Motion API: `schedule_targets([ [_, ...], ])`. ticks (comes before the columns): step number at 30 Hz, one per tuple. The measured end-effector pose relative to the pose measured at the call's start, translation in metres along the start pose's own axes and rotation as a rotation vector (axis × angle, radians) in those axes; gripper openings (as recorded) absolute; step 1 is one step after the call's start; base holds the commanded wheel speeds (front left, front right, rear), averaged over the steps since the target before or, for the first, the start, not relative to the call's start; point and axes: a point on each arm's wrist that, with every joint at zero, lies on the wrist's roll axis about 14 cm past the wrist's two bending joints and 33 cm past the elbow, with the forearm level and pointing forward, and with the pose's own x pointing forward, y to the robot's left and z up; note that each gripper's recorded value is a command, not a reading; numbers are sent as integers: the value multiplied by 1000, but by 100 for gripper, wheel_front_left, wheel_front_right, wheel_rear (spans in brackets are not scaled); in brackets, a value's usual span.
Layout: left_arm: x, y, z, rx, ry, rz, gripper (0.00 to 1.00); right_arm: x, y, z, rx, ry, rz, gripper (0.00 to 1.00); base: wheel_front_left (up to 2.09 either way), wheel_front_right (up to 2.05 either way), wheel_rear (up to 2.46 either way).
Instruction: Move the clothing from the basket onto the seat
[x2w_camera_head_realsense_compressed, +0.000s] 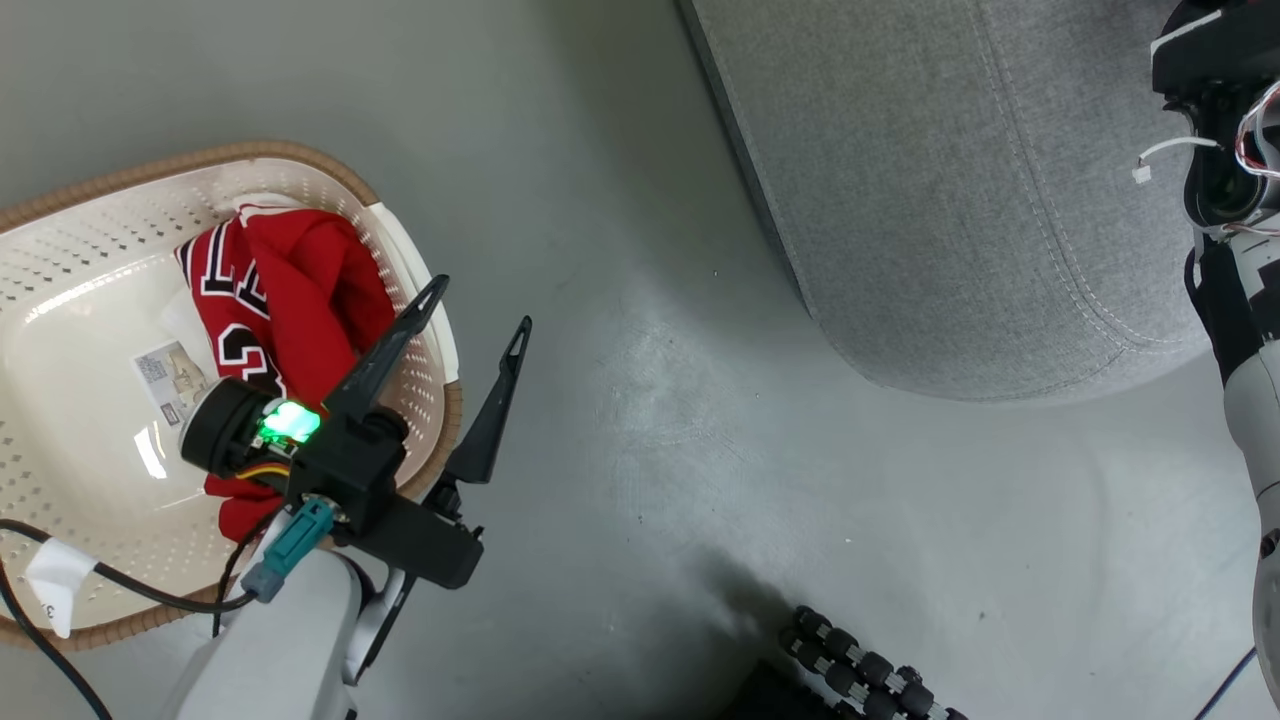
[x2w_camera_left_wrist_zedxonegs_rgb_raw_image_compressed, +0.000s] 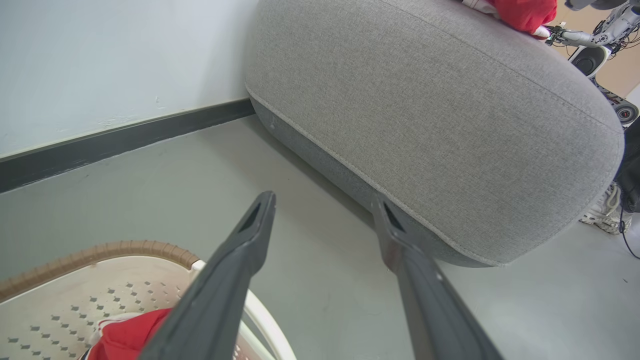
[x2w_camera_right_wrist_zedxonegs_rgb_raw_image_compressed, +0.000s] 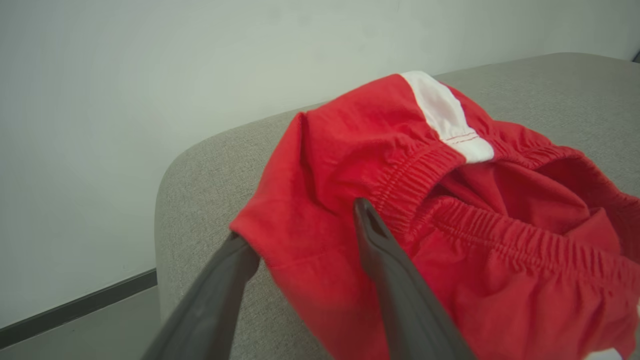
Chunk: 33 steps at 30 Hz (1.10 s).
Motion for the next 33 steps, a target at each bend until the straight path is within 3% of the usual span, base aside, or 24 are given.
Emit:
schedule_targets([
  [8,0,-9,20,-5,-29,15,100,-13,-2,7,-23,-5,19,100,0,0,0],
  [33,-46,0,102,59,-129,212,100,-61,72,41,27,-93,248,100,0,0,0],
])
